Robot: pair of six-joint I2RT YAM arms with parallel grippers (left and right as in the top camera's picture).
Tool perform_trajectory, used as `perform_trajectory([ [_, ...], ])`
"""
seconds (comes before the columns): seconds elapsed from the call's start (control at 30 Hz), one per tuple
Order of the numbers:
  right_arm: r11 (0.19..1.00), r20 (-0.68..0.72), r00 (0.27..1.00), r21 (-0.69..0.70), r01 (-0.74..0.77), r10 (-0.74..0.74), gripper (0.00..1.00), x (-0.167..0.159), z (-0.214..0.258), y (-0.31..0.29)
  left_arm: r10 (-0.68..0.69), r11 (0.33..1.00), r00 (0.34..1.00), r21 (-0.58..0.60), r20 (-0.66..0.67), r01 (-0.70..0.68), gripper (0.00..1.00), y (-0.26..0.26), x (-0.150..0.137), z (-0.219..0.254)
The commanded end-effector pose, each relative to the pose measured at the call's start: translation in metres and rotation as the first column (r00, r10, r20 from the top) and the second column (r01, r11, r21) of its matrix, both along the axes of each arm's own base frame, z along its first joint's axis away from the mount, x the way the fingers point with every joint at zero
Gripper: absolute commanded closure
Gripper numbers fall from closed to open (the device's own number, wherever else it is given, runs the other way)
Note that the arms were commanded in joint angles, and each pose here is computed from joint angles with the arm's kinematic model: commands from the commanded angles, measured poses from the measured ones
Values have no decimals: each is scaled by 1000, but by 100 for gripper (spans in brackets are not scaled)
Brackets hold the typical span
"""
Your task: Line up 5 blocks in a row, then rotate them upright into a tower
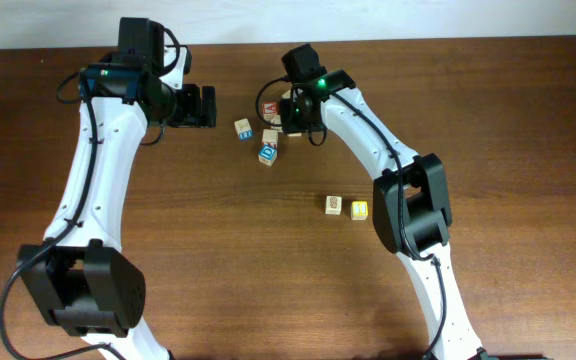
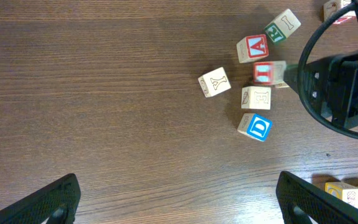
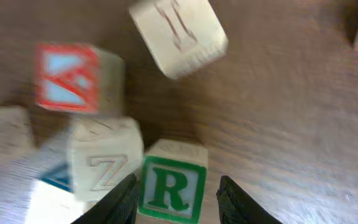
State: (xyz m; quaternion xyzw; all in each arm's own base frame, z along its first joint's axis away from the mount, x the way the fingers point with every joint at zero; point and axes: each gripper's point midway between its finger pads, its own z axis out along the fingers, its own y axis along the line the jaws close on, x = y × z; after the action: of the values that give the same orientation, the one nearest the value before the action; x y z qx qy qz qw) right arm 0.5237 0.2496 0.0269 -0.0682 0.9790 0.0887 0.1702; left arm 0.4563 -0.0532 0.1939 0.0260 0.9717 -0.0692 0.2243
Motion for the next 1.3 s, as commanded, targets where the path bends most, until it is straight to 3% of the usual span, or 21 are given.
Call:
perform_trajectory([
  [0.0,997,-25,1000,-77,9,-11,58,-5,-15,-15,18,1000,1000,3,21,-18,1,3,4,8],
  [0.23,997,-17,999,-72,27,-29,57,1,-14,-24,18,1000,1000,3,21,-18,1,3,4,8],
  [0.5,994,66,995,-82,-66,72,57,17,-8,-17,18,1000,1000,3,21,-18,1,3,4,8],
  [0.77,998,59,998,-63,-24,28,63,17,-8,-17,18,1000,1000,3,21,-18,1,3,4,8],
  [0.87,998,67,997,-60,-26,30,56,18,-7,-15,18,1000,1000,3,21,-18,1,3,4,8],
  [1.0,998,71,997,-57,-22,26,57,19,-8,-15,18,1000,1000,3,21,-18,1,3,4,8],
  [1.13,999,68,998,-50,-8,12,67,19,-8,-15,18,1000,1000,3,21,-18,1,3,4,8],
  [1.27,999,61,998,-51,-10,13,68,16,-2,-16,18,1000,1000,3,21,-18,1,3,4,8],
])
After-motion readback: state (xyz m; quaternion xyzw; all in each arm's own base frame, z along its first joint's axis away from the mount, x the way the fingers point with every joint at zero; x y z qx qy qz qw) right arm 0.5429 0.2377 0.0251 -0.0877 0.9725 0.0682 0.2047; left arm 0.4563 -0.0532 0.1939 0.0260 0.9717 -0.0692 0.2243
